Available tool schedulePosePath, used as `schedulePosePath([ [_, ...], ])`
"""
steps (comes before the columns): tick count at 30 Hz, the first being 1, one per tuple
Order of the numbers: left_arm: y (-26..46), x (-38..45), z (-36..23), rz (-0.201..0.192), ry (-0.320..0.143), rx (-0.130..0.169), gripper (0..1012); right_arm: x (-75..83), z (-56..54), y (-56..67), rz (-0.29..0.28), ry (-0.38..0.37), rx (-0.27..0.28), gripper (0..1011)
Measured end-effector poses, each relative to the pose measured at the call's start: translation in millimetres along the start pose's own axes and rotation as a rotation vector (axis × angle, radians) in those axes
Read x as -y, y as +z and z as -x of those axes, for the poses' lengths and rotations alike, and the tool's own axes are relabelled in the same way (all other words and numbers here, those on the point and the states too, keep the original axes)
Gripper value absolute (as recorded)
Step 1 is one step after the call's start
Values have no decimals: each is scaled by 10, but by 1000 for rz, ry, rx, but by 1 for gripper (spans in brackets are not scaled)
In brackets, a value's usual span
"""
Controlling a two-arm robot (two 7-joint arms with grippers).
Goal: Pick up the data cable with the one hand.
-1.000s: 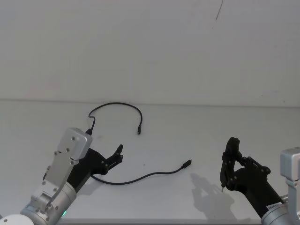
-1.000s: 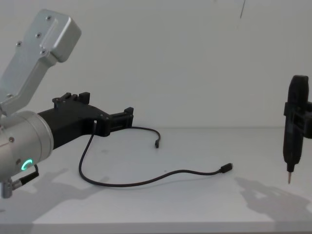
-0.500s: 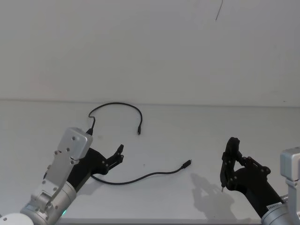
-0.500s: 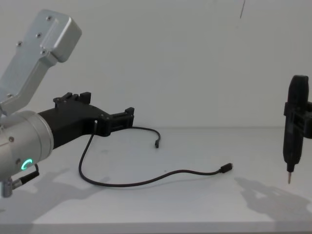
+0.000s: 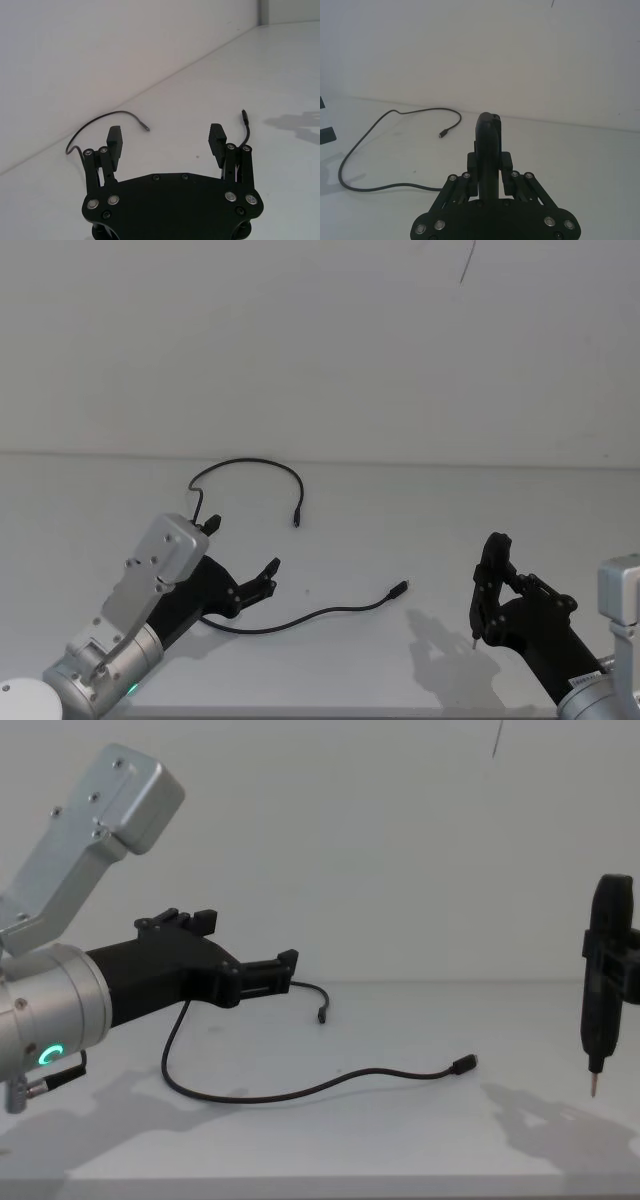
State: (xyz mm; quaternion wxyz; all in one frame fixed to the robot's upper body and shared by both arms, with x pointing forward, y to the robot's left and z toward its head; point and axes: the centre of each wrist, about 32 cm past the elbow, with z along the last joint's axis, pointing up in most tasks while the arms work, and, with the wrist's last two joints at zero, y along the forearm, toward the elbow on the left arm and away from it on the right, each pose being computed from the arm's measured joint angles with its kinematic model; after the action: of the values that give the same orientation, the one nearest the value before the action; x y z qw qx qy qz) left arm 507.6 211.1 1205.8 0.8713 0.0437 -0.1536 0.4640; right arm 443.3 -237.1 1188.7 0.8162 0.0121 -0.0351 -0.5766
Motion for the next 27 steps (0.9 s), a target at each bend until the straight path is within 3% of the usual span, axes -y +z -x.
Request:
schedulePosePath([
  [4, -10, 3, -18, -1, -15, 0, 1001, 0, 0, 0, 0, 0, 0, 269],
  [10, -8, 15, -14, -13, -7, -35, 1001, 0, 0, 0, 0, 0, 0, 269],
  [14, -4, 26, -3, -33, 1, -69, 1001, 0, 0, 0, 0, 0, 0, 269],
  [21, 22, 68, 30, -81, 16, -153, 1001, 0, 0, 0, 0, 0, 0, 269],
  [23, 33, 91, 49, -105, 16, -188, 1001, 0, 0, 0, 0, 0, 0, 269],
  [27, 41, 116, 60, -130, 9, -221, 1001, 0, 0, 0, 0, 0, 0, 269],
])
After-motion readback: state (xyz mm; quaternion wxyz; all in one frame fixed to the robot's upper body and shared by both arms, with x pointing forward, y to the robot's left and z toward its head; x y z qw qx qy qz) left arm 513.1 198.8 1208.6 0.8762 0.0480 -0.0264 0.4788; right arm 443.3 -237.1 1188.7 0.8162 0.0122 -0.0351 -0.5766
